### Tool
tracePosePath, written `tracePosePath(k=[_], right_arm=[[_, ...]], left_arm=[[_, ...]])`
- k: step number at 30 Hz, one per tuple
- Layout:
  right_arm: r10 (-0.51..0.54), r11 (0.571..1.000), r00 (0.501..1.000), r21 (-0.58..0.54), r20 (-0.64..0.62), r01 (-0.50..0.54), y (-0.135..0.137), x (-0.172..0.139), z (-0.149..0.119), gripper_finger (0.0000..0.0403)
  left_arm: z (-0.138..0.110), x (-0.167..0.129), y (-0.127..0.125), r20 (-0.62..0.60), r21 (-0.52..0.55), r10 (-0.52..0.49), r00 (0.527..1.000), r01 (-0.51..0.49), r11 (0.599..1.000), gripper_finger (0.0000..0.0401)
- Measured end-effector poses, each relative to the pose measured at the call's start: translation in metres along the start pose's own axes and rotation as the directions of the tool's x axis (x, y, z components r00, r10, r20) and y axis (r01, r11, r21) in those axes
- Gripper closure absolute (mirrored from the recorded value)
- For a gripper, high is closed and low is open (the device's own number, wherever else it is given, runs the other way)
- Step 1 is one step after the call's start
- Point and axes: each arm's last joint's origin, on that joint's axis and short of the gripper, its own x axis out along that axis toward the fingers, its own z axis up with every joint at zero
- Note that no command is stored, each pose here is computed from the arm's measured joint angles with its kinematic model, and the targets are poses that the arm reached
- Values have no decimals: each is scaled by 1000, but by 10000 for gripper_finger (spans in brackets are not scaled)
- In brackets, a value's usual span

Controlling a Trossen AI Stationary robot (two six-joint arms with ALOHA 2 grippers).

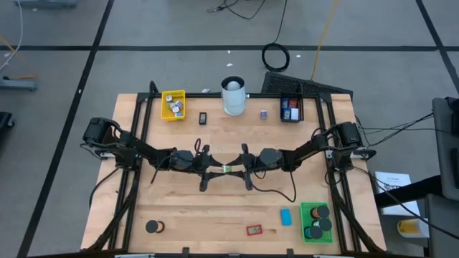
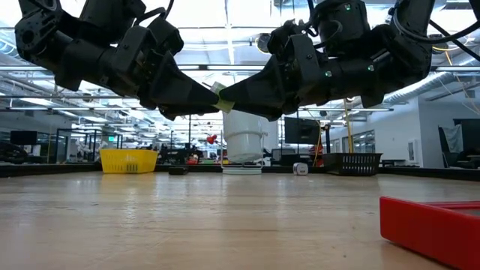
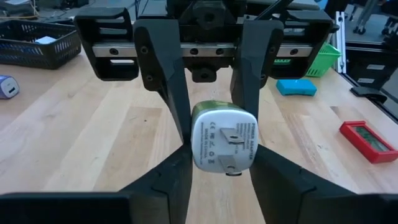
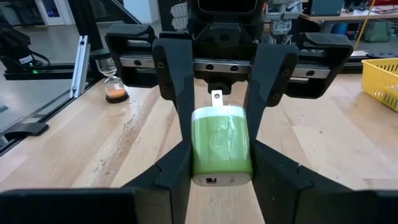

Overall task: Pick & Place Office items
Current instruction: Put the green charger adapter into the yellow bin

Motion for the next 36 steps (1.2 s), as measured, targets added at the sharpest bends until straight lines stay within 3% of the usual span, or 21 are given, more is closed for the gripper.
tracePosePath(k=[14,28,36], right_arm=[[3,1000,1000,23,3,-3,0,0,0,255],[-26,1000,998,3,-59,27,-1,-4,-6,164],[-75,997,994,-12,-74,74,-3,-8,-5,103]], left_arm=[[0,0,0,0,19,6,1000,-6,1000,274],[1,1,3,-5,30,69,998,-69,997,290],[-2,1,8,-35,43,76,997,-74,996,366]])
